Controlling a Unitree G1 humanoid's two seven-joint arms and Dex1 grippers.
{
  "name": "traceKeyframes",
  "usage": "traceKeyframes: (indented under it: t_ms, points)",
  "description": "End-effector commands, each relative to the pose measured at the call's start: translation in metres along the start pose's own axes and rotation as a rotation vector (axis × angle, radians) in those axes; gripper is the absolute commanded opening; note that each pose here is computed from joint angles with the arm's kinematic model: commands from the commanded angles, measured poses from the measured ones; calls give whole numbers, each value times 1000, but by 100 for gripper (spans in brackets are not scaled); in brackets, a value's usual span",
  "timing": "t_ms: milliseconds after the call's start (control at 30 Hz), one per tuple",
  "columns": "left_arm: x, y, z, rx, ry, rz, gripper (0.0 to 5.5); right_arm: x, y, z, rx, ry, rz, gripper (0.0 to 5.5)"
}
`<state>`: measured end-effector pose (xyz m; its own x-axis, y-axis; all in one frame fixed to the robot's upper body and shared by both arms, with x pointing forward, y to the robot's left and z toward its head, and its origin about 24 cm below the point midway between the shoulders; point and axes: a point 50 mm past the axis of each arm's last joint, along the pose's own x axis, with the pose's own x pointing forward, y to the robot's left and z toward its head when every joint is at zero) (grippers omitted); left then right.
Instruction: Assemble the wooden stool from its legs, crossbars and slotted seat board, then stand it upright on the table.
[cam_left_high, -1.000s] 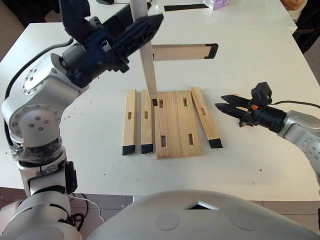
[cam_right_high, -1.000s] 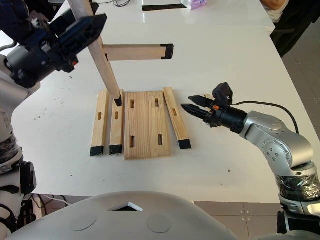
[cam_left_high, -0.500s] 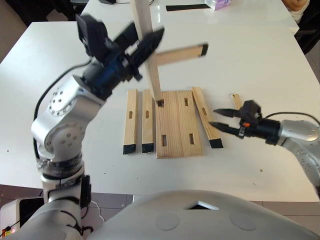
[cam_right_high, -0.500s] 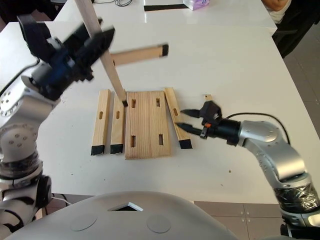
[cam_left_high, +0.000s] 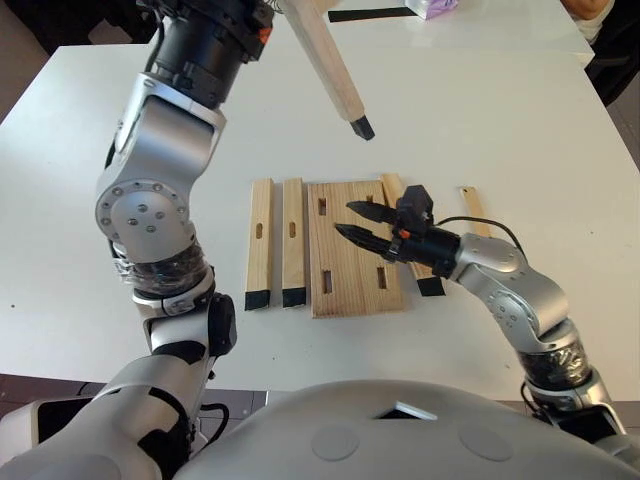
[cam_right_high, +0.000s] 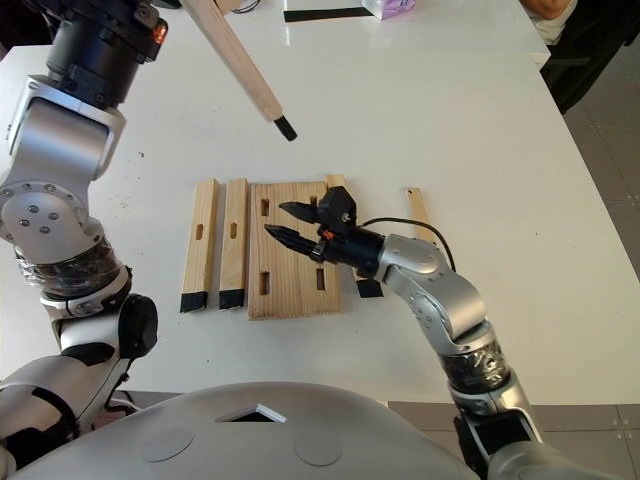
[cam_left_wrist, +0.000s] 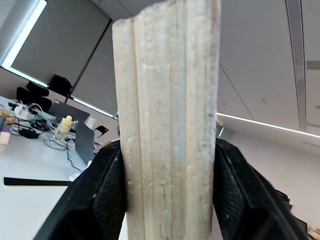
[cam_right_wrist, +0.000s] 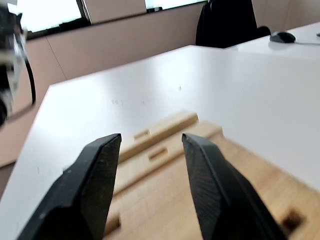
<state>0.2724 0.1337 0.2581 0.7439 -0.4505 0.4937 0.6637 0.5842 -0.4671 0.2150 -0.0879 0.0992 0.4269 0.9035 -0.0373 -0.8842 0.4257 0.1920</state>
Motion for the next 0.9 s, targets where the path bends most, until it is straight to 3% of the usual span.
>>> traceKeyframes:
  t_ms: [33,667,800,900]
  points:
    - [-8,2,-11,-43,37,21,217,9,-4,18,-10,-60,-14,225]
    - [-23,3,-17,55,167,-89,217,-12,-26,54,-100,-146,-165,225]
    - [-19,-1,-15,117,176,-144,217,-22,-20,40,-109,-62,-134,225]
    - [-11,-7,-3,214,165,-212,217,-45,-16,20,-107,56,-123,225]
